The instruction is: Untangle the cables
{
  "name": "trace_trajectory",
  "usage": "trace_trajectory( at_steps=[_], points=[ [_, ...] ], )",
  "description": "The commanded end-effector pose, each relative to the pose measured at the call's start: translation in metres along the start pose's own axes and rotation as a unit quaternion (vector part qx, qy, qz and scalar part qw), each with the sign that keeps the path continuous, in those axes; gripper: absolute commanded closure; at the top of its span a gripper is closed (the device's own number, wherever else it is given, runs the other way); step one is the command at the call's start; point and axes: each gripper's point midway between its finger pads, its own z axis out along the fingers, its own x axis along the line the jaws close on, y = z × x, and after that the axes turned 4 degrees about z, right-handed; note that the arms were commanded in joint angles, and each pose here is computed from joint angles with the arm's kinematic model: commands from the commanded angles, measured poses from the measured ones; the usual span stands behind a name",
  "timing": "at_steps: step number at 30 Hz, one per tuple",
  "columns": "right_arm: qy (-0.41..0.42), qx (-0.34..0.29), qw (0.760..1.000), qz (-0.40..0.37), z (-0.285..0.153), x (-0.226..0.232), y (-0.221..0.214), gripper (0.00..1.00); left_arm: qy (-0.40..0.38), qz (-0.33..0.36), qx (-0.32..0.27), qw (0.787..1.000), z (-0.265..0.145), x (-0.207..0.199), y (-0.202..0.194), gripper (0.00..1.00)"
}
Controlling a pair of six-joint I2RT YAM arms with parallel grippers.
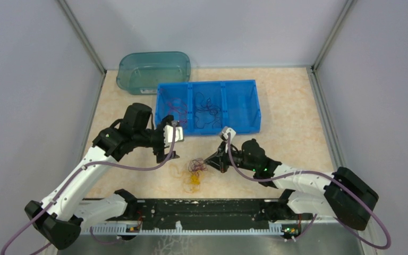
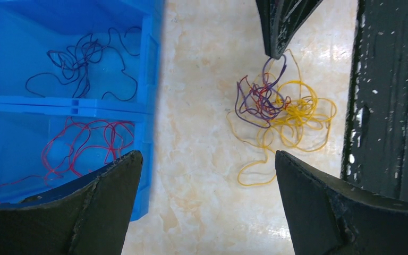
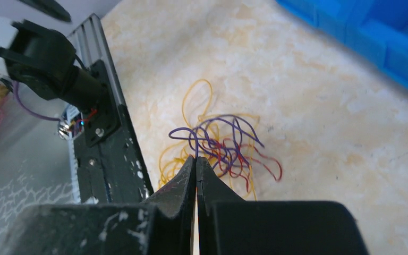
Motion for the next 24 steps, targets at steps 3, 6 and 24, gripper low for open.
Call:
trace_trajectory(
  at_steps=[3, 6, 24],
  points=[
    [0.068, -0.095, 0.992, -0.049, 0.002, 0.050, 0.086, 1.00, -0.014, -0.049, -0.075, 0.996, -0.003, -0.007, 0.033, 0.00],
    [0.095, -0.111, 0.988, -0.054, 0.002, 0.066, 0.106, 1.00, -0.030, -0.075, -0.095, 0.992, 0.001, -0.015, 0.036, 0.00],
    [0.191, -0.161, 0.967, -0.042, 0.002, 0.115, 0.156, 1.00, -0.050, -0.148, -0.172, 0.972, 0.019, -0.024, 0.049, 0.07]
  ],
)
